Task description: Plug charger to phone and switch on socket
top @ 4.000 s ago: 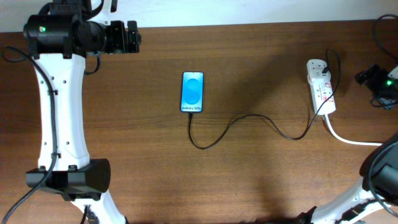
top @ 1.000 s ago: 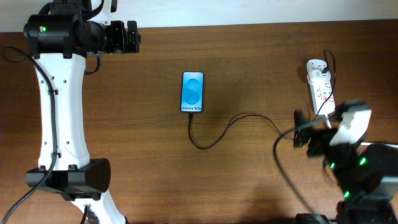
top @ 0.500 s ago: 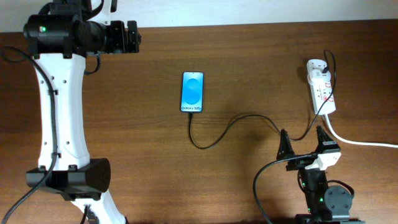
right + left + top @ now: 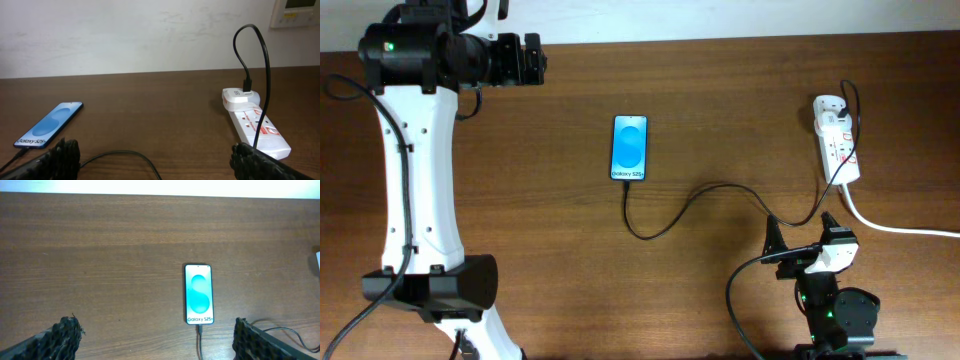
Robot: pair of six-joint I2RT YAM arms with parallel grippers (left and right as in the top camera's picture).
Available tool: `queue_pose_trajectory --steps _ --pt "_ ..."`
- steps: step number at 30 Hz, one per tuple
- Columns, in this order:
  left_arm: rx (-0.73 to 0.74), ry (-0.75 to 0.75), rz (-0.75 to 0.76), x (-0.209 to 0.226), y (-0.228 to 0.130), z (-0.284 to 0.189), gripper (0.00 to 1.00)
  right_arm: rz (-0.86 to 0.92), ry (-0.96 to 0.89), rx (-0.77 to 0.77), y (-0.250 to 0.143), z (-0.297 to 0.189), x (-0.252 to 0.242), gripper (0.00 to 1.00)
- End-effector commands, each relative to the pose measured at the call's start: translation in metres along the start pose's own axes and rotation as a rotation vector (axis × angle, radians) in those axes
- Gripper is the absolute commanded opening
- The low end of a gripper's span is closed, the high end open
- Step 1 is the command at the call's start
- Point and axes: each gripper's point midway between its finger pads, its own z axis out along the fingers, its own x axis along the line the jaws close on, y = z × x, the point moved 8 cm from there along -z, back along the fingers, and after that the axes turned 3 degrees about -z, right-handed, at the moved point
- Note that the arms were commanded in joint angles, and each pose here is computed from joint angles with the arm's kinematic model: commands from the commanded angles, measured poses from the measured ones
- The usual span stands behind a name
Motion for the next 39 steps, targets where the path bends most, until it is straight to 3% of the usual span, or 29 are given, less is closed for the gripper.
queue_pose_trajectory --steps 1,10,12,14,16,17,22,23,26,29,34,39 --pt "-0.011 0.006 0.010 0.002 0.001 -0.004 0.99 0.004 0.001 0.000 -0.002 0.000 0.001 0.99" --pt "-0.030 0.004 0.013 0.000 -0.002 -0.017 0.99 0.004 0.001 0.000 -0.002 0.000 0.001 0.99" --pt "0.021 0.023 0.002 0.001 -0.034 -0.035 0.99 0.004 0.001 0.000 -0.002 0.000 0.001 0.98" --pt "0.076 0.153 0.017 0.015 -0.083 -0.056 0.99 0.004 0.001 0.000 -0.002 0.000 0.001 0.98" --pt "0.041 0.215 0.022 0.020 -0.128 -0.079 0.99 0.004 0.001 0.000 -0.002 0.000 0.001 0.98" --pt "-0.018 0.230 0.025 0.023 -0.139 -0.081 0.99 0.004 0.001 0.000 -0.002 0.000 0.001 0.98" --pt "-0.616 0.141 0.080 0.028 -0.207 -0.064 0.99 0.004 0.001 0.000 -0.002 0.000 0.001 0.98" --pt "-0.781 0.112 0.121 0.029 -0.227 -0.056 0.99 0.004 0.001 0.000 -0.002 0.000 0.001 0.98" --pt "-0.964 0.121 0.358 0.028 -0.267 -0.037 0.99 0.004 0.001 0.000 -0.002 0.000 0.001 0.98" --pt "-0.978 0.185 0.471 0.034 -0.291 -0.018 0.99 0.004 0.001 0.000 -0.002 0.000 0.001 0.98" --pt "-0.994 0.245 0.468 0.044 -0.312 0.003 0.99 0.004 0.001 0.000 -0.002 0.000 0.001 0.98" --pt "-0.837 0.251 0.438 0.053 -0.329 0.028 0.99 0.004 0.001 0.000 -0.002 0.000 0.001 0.99"
